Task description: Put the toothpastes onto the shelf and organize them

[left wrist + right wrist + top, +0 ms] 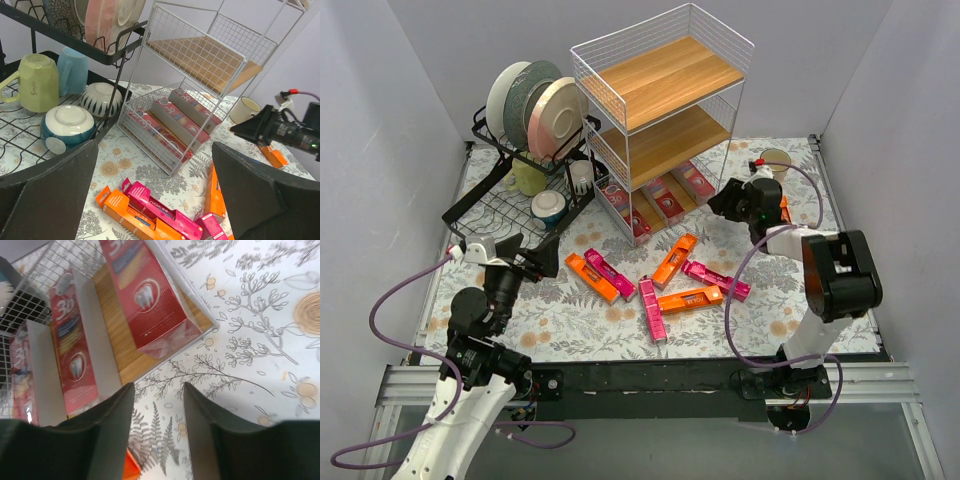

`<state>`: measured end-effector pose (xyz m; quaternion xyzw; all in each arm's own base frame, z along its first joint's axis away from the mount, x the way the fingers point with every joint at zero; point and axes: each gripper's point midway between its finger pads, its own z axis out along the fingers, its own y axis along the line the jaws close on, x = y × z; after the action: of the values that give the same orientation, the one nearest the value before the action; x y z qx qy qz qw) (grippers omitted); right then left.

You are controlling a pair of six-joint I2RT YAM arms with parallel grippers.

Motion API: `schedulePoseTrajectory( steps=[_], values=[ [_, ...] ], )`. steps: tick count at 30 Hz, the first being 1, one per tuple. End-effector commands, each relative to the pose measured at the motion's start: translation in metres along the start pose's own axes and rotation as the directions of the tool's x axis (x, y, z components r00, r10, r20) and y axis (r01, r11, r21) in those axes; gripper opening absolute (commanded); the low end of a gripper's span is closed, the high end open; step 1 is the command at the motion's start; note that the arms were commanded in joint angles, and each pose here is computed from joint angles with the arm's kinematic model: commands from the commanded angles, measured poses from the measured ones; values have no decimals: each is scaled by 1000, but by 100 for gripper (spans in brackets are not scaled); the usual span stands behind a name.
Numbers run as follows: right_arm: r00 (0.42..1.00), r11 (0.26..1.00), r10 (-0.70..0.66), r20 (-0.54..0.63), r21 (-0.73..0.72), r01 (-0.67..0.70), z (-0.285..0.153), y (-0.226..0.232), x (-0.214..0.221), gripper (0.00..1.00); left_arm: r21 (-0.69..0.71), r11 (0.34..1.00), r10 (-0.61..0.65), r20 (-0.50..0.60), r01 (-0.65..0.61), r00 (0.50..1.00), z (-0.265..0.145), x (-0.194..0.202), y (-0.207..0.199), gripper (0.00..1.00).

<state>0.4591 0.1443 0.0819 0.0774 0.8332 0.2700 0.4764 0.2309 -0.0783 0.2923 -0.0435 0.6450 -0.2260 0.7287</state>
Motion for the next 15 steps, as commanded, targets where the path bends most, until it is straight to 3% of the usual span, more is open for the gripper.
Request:
schedulePoseTrajectory(
  steps=[1,5,8,15],
  values=[
    [990,991,-132,57,-3,132,-38,15,-23,57,5,1000,8,34,-8,999,-3,-13,-2,98],
    [981,981,-195,-12,0,195,-71,22,1,65,14,1000,6,44,-7,999,-5,-17,-4,98],
    [964,963,-267,11,-31,267,-96,43,-3,70,14,1000,3,45,-4,999,-5,-17,-4,98],
    [916,919,-392,-89,-91,384,-135,64,37,77,18,1000,5,38,-6,999,-4,-16,-5,98]
  ],
)
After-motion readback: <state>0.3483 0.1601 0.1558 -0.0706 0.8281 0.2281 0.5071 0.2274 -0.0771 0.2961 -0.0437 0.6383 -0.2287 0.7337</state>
